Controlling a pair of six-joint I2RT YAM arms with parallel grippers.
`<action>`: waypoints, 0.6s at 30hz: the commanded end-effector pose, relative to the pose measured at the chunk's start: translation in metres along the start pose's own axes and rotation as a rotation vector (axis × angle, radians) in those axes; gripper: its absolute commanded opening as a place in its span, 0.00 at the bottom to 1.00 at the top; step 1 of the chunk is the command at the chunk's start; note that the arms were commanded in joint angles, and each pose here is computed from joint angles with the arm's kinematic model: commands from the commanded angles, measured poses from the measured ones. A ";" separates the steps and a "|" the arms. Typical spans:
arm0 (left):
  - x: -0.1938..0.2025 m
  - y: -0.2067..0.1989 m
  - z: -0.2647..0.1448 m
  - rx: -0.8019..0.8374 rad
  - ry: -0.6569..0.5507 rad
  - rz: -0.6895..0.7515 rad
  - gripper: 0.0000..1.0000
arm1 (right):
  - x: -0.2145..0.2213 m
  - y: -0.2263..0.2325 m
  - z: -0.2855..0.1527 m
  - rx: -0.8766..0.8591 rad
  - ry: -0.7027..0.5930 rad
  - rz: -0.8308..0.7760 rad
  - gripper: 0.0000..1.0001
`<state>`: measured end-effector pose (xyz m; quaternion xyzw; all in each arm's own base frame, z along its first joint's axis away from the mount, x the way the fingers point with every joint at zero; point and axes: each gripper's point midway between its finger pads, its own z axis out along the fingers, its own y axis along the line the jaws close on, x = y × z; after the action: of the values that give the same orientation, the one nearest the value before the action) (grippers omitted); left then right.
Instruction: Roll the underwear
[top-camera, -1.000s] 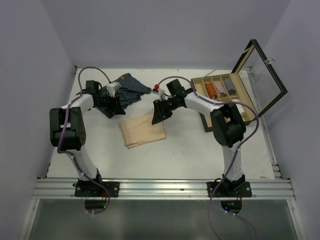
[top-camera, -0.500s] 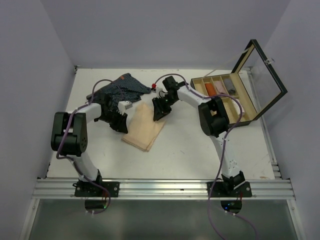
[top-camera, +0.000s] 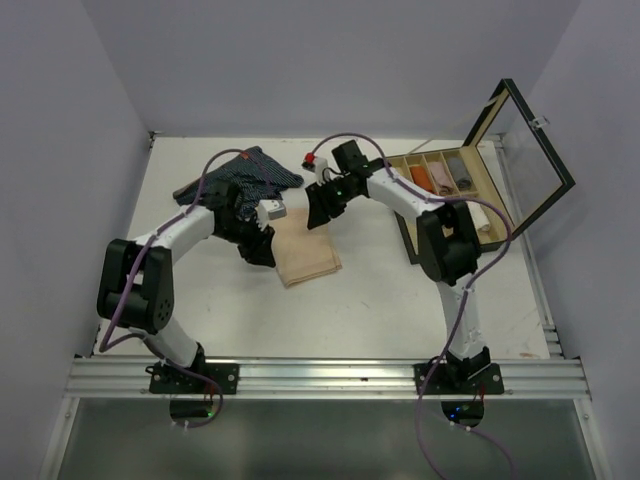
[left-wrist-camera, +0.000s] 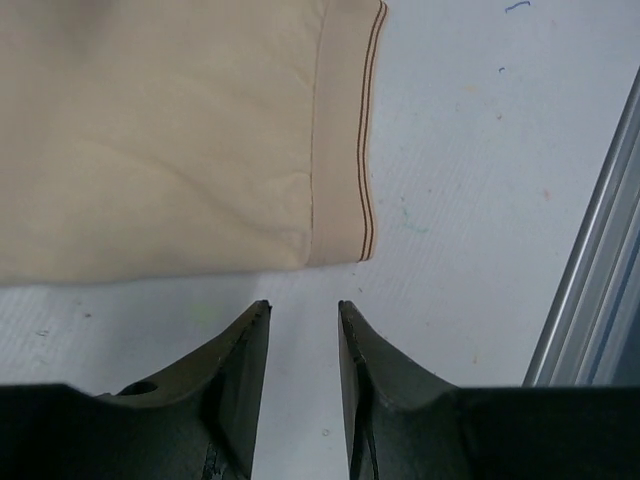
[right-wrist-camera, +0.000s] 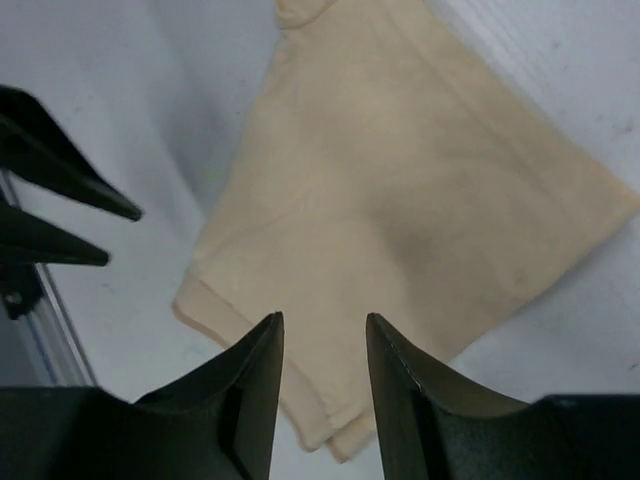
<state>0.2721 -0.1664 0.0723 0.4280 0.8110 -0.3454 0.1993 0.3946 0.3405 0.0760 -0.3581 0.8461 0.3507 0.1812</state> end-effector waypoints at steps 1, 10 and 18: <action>-0.029 0.017 0.004 -0.047 -0.081 0.051 0.37 | -0.015 0.043 -0.044 -0.035 -0.120 0.071 0.42; -0.005 0.027 0.046 -0.025 -0.055 -0.004 0.36 | 0.069 0.029 -0.006 -0.059 0.053 0.286 0.38; -0.002 -0.011 0.080 0.075 -0.053 -0.115 0.35 | 0.045 -0.020 0.029 -0.073 0.115 0.193 0.34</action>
<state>0.2697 -0.2104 0.0220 0.3989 0.8195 -0.3688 0.1824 0.3455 0.3286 0.0233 -0.2554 0.8815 0.3951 0.0393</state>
